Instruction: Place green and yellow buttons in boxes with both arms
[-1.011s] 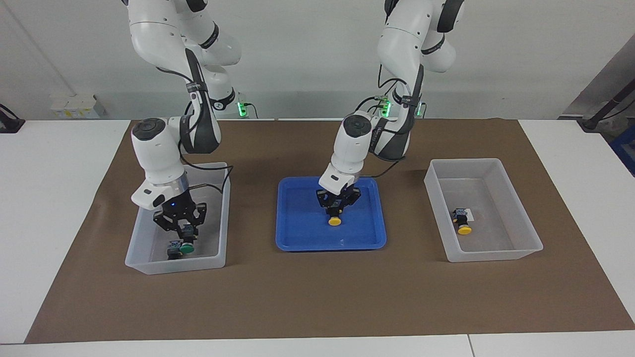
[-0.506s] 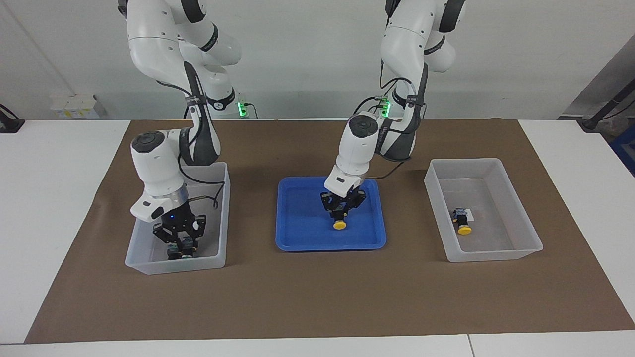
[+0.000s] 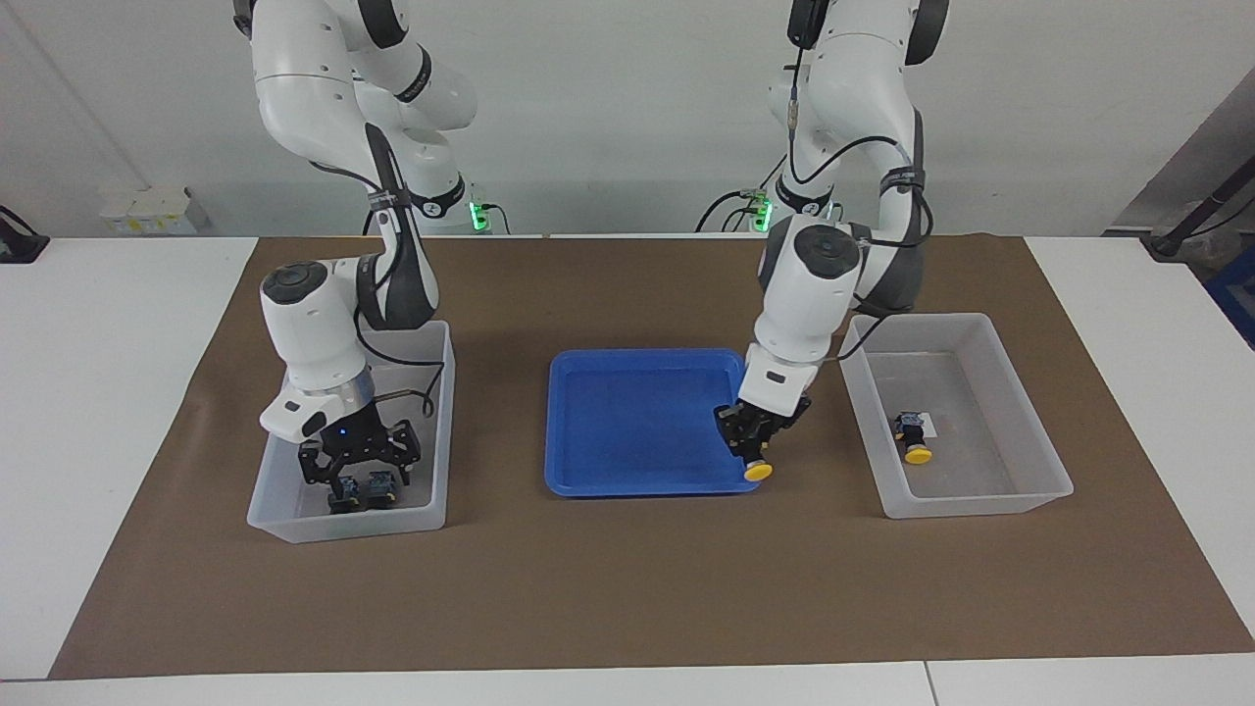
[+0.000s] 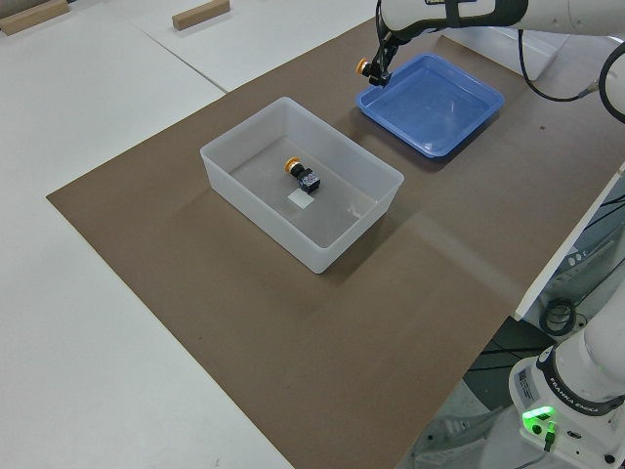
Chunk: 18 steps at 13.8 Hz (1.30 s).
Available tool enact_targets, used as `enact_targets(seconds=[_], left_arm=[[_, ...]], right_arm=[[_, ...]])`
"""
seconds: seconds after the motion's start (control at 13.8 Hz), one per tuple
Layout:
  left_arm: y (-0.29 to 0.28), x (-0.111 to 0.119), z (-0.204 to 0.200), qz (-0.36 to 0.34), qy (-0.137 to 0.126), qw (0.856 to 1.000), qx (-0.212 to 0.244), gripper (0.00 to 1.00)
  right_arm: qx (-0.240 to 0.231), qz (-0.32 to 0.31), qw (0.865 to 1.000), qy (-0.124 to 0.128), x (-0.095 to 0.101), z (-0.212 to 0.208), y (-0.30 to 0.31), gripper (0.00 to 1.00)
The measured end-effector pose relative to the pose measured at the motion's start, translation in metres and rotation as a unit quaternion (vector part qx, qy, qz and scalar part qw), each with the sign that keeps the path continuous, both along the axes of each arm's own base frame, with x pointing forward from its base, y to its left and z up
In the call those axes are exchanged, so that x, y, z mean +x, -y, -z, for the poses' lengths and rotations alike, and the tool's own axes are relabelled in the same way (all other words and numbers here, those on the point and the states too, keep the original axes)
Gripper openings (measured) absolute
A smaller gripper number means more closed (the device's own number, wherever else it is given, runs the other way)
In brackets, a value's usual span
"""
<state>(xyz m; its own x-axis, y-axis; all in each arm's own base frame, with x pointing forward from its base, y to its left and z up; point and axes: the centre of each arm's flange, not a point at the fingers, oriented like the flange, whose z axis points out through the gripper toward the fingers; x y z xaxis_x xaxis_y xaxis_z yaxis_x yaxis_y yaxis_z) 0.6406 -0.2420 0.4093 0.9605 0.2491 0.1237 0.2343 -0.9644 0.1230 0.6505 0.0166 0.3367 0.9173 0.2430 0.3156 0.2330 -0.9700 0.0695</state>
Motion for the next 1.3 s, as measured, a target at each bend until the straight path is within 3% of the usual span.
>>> enact_targets(seconds=[0.36, 0.58, 0.94, 1.3], left_arm=[[-0.136, 0.023, -0.05, 0.024, -0.022, 0.999, 0.02, 0.43], [-0.205, 0.025, -0.053, 0.043, -0.032, 0.998, 0.028, 0.43], [-0.269, 0.008, -0.022, 0.07, -0.062, 0.994, 0.049, 0.43], [-0.305, -0.026, 0.028, 0.068, -0.037, 0.995, 0.059, 0.43]], right_arm=[[-0.002, 0.063, 0.997, -0.044, -0.03, -0.095, -0.006, 1.0], [-0.004, 0.102, 0.992, -0.071, -0.051, -0.141, -0.013, 1.0], [0.02, 0.123, 0.986, -0.11, -0.06, -0.22, -0.01, 1.0], [0.011, 0.129, 0.981, -0.142, -0.086, -0.253, -0.012, 1.0]])
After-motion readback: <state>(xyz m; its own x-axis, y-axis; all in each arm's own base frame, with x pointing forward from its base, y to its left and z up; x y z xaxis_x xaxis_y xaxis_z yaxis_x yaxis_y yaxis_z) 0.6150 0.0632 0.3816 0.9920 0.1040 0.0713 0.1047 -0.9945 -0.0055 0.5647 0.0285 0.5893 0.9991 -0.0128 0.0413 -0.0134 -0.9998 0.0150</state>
